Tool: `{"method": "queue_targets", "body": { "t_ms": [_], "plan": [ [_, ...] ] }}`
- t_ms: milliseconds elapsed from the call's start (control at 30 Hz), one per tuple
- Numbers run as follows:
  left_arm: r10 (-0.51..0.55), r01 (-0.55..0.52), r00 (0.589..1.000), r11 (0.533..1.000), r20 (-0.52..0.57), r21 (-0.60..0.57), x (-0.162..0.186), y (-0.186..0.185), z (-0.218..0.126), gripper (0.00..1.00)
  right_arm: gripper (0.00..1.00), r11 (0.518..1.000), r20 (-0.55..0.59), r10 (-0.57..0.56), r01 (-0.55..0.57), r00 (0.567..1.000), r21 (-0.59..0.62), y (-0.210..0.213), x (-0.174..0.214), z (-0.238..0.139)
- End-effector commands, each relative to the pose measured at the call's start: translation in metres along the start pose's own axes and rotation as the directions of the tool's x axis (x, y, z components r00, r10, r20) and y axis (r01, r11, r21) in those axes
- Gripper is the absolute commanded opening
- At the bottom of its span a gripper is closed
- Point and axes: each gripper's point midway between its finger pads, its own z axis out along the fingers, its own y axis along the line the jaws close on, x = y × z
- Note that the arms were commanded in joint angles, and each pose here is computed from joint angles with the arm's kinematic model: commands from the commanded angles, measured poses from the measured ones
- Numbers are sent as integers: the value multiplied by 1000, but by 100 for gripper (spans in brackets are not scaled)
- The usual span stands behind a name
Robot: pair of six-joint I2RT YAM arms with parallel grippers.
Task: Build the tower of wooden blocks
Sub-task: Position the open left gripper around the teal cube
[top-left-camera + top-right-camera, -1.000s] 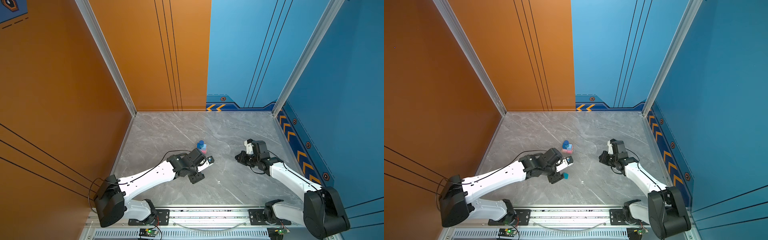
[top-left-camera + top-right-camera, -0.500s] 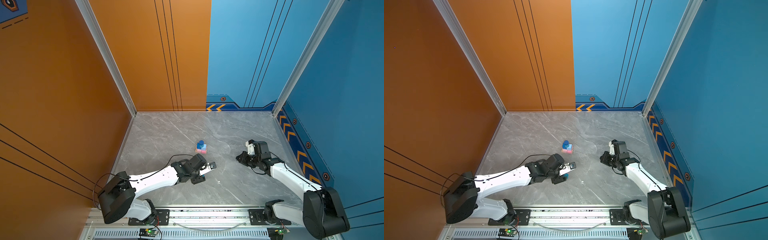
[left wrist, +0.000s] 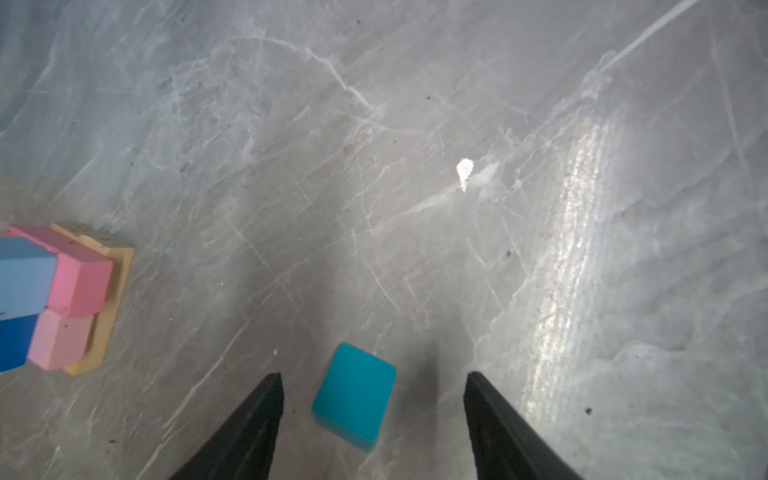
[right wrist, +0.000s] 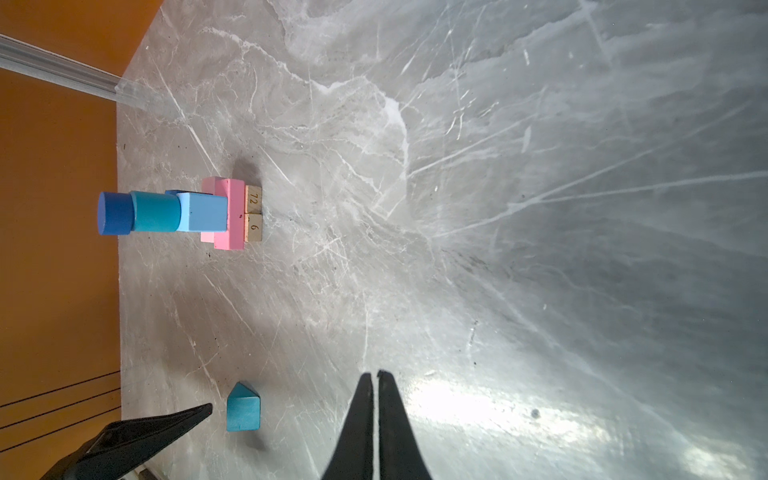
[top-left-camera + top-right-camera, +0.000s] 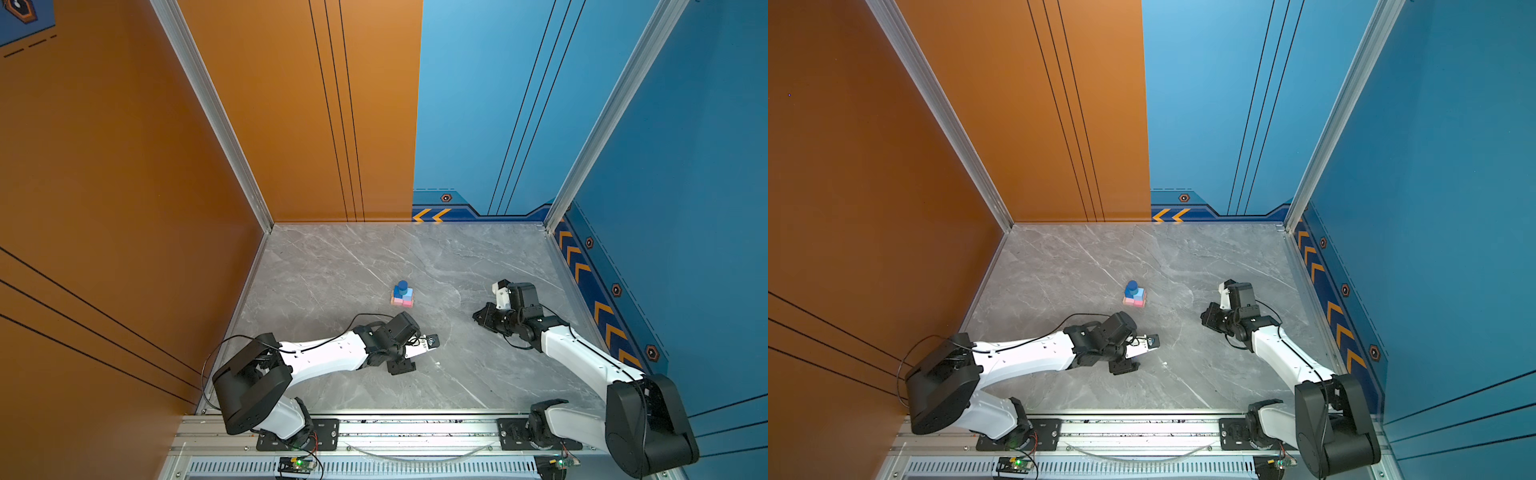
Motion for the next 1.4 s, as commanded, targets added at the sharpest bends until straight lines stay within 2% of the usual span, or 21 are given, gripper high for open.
{"method": "queue_targets", "body": {
  "t_ms": [0,233,567,867,933,1000,1067,1367],
  "plan": [
    [21,-22,1000,998,10,63,-4,-12,5,71,8,1000,-11,-17,16,1000,-11,-1,3,1],
    [0,-1,1000,997,8,77,-3,-8,12,71,8,1000,-16,-15,15,1000,-11,-2,4,2],
    [-104,103,995,980,-6,168,-1,2,23,70,8,1000,-13,-11,11,1000,-12,-4,4,0],
    [-166,167,986,962,-25,218,-2,-1,14,70,9,1000,-9,-8,8,1000,-16,-4,4,-3],
    [-163,171,985,961,-54,216,0,-1,11,70,9,1000,-8,-6,6,1000,-17,-4,4,-3],
    [-130,154,981,973,-144,172,14,4,9,69,9,1000,-8,-8,8,1000,-20,-3,3,-3],
    [-115,147,975,975,-188,164,25,5,6,68,8,1000,-8,-6,6,1000,-21,-4,3,-2],
    [-124,162,968,973,-218,165,32,8,12,69,9,1000,-8,-6,6,1000,-27,-3,3,-2]
  ]
}}
